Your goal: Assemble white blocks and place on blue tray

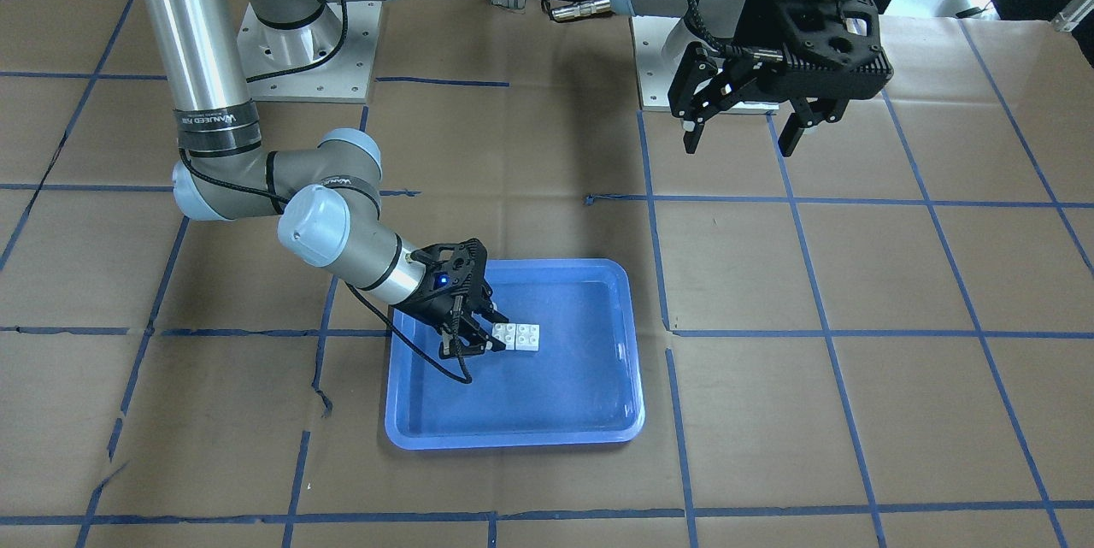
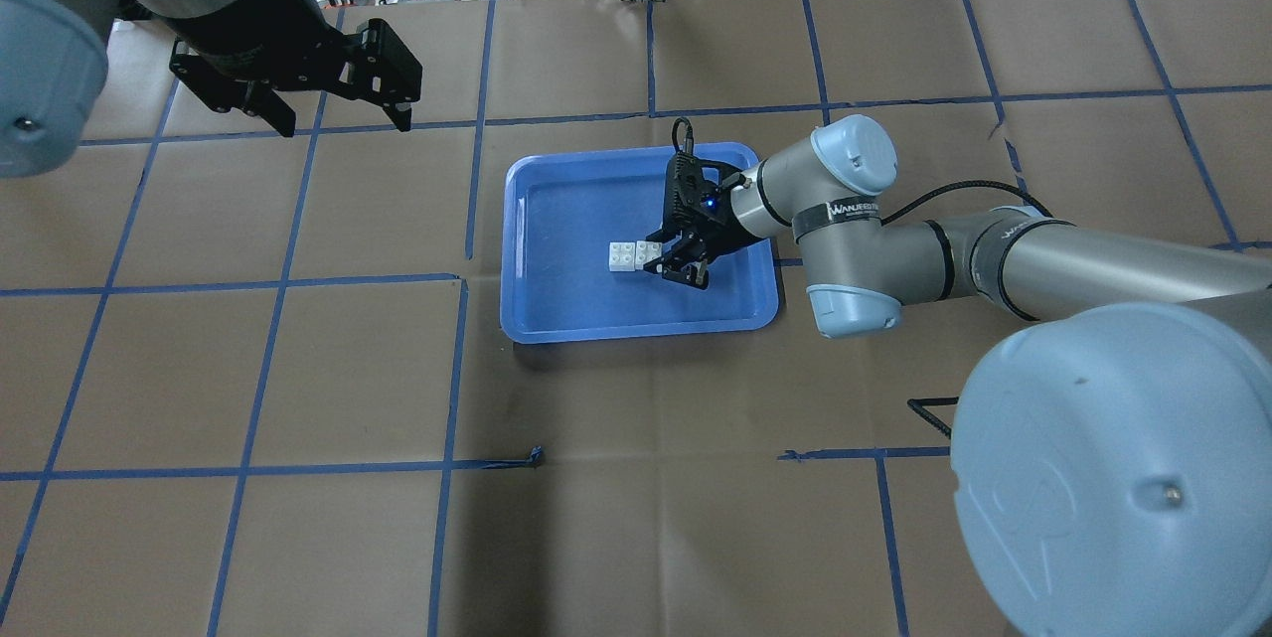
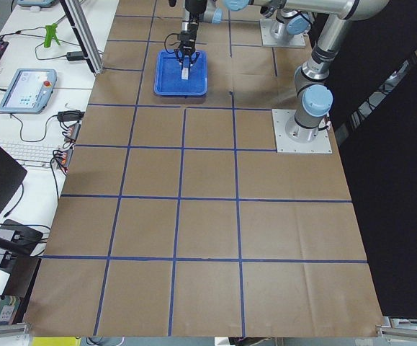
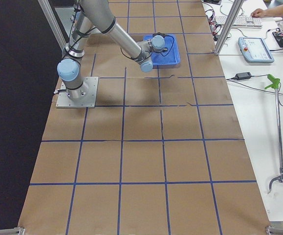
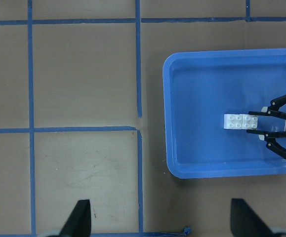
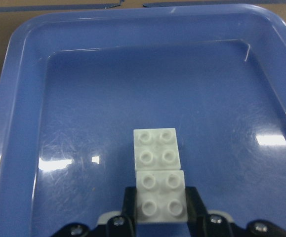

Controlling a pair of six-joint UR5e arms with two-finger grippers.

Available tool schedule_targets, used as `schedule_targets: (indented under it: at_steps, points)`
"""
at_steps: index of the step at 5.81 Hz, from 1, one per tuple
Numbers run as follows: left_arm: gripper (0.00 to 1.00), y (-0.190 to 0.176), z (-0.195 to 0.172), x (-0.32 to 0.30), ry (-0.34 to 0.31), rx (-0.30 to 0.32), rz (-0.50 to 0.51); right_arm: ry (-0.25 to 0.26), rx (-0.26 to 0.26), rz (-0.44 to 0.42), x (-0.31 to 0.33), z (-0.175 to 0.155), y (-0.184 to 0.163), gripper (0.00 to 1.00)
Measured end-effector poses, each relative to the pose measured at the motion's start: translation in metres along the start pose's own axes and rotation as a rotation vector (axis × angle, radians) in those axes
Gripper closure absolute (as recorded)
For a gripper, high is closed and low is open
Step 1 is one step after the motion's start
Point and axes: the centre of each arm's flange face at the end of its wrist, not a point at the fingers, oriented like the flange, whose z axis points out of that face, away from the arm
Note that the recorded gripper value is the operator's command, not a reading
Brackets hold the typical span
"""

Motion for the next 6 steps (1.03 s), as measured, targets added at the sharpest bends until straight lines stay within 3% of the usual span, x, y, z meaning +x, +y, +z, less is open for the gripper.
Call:
schedule_targets:
  at_steps: [3,6]
  points:
    - [0.01,0.0005,0.0001,-0.0003,-0.002,0.0,0.0,-0.003,-0.001,0.003,-0.0001,0.0018,0.0015,0.54]
    - [0.01,0.0005,0.0003,-0.0003,-0.003,-0.001,0.0,-0.002,0.0,0.014,0.001,0.0015,0.0009,0.12]
